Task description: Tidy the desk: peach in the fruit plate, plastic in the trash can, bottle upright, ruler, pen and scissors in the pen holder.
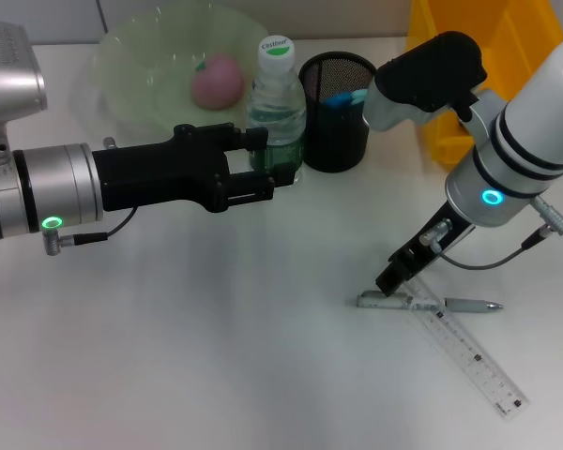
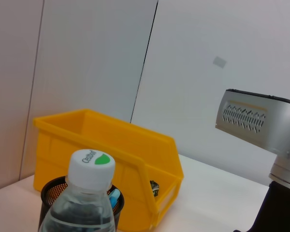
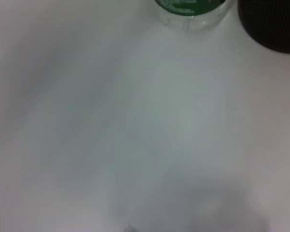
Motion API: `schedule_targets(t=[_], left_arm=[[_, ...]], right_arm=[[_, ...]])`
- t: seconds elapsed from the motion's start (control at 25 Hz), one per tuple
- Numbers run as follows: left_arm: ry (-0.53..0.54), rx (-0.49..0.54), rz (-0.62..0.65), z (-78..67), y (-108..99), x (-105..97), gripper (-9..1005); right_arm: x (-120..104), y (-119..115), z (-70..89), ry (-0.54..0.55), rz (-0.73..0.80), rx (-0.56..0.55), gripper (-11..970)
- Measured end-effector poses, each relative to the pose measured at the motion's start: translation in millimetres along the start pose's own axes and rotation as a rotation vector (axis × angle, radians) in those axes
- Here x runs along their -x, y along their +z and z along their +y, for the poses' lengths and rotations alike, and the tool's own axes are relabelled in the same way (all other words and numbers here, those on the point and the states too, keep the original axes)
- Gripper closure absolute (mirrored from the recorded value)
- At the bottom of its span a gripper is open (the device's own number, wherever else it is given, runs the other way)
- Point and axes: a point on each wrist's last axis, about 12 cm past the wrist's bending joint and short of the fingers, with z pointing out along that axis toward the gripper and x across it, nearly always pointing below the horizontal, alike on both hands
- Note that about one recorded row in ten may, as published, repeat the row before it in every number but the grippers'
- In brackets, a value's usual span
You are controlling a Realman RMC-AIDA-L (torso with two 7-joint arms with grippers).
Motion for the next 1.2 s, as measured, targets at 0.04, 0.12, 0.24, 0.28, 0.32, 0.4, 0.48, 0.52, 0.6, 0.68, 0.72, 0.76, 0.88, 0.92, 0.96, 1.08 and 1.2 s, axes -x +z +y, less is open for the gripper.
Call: schedule_targets(t=[0.04, 0.12, 0.24, 0.28, 0.32, 0.4, 0.48, 0.52, 0.6, 0.68, 0.72, 0.76, 0.88, 0.92, 0.96, 1.08, 1.2], left_arm=[[0.0, 0.0, 0.0, 0.0, 0.0, 0.0, 338], [0.0, 0.0, 0.0, 0.0, 0.0, 0.0, 338], [0.0, 0.0, -0.001, 0.0, 0.0, 0.1, 338], [0.0, 0.0, 0.0, 0.0, 0.0, 0.0, 338], [0.0, 0.0, 0.0, 0.0, 0.0, 0.0, 338], [0.0, 0.0, -0.001, 0.0, 0.0, 0.1, 338], [0.0, 0.0, -0.002, 0.0, 0.1, 0.2, 338], [0.0, 0.0, -0.002, 0.1, 0.2, 0.4, 338], [0.001, 0.002, -0.001, 0.5, 0.5, 0.8, 338], [0.002, 0.005, 0.0, 1.0, 0.8, 0.9, 338], [0.002, 0.006, 0.0, 1.0, 0.8, 0.9, 338], [0.001, 0.006, 0.0, 1.0, 1.0, 0.7, 338], [-0.001, 0.005, 0.001, 1.1, 1.5, 0.6, 338], [-0.001, 0.005, 0.001, 1.2, 1.5, 0.6, 338], [-0.002, 0.005, 0.001, 1.2, 1.5, 0.5, 338], [-0.002, 0.006, 0.001, 1.3, 1.4, 0.3, 338], [-0.003, 0.006, 0.001, 1.3, 1.4, 0.2, 338]], right_arm=[[-0.1, -0.1, -0.4, 0.0, 0.0, -0.002, 328], [-0.2, -0.1, -0.9, 0.0, 0.0, -0.005, 328], [-0.2, -0.1, -1.2, 0.001, 0.0, -0.007, 328], [-0.2, -0.1, -1.2, 0.001, 0.0, -0.007, 328], [-0.2, -0.2, -1.4, 0.001, 0.0, -0.007, 328], [-0.4, -0.2, -1.9, 0.001, 0.0, -0.008, 328], [-1.0, -0.1, -2.4, 0.002, 0.001, -0.009, 328], [-1.1, -0.1, -2.5, 0.003, 0.002, -0.009, 328], [-1.4, -0.2, -2.7, 0.003, 0.003, -0.01, 328], [-1.7, -0.3, -2.7, 0.003, 0.006, -0.009, 328], [-1.8, -0.3, -2.6, 0.003, 0.006, -0.009, 328], [-1.9, -0.3, -2.7, 0.003, 0.007, -0.009, 328], [-2.1, -0.2, -2.6, 0.003, 0.008, -0.008, 328], [-2.2, -0.2, -2.6, 0.003, 0.009, -0.008, 329], [-2.2, -0.3, -2.6, 0.003, 0.009, -0.008, 329], [-2.2, -0.5, -2.5, 0.003, 0.008, -0.008, 329], [-1.9, -1.2, -2.3, 0.002, 0.006, -0.008, 329]])
